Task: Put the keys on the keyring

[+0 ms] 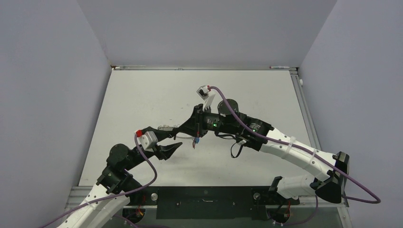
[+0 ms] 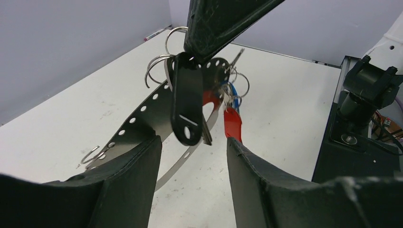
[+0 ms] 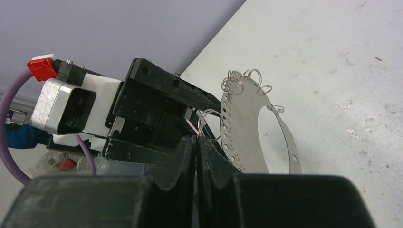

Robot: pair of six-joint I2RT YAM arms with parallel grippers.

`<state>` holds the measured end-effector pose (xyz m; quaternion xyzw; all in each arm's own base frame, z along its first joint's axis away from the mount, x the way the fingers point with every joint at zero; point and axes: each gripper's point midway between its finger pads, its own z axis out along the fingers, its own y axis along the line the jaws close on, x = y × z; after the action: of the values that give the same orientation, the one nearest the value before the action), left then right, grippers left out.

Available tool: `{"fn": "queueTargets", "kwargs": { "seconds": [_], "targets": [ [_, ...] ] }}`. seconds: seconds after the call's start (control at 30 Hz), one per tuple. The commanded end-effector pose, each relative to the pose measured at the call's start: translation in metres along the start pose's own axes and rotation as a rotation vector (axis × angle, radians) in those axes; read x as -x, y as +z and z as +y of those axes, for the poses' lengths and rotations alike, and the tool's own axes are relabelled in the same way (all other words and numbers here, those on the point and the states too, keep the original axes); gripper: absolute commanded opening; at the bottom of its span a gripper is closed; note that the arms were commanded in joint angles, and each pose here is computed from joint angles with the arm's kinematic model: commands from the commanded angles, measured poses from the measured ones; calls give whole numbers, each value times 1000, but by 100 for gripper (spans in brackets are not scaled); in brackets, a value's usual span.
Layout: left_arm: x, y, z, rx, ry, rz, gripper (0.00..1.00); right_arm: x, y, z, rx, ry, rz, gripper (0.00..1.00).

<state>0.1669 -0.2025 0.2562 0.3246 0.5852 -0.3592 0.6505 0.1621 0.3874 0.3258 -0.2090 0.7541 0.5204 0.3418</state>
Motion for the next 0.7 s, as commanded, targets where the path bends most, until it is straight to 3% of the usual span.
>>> {"fn": "queueTargets", "kwargs": {
  "seconds": [0.0, 0.4, 0.63, 0.67],
  "targets": [
    [28, 0, -4, -20, 28, -63, 48, 0, 6, 12, 64, -34, 0, 5],
    [32, 0, -10, -54, 33, -79, 27, -6, 14, -2, 20, -49, 16, 5],
    [31, 0, -10, -58, 34, -78, 0, -11, 17, -6, 10, -57, 26, 5],
    [32, 0, -10, -58, 37, -79, 0, -11, 17, -6, 8, -60, 28, 5]
  ]
}}
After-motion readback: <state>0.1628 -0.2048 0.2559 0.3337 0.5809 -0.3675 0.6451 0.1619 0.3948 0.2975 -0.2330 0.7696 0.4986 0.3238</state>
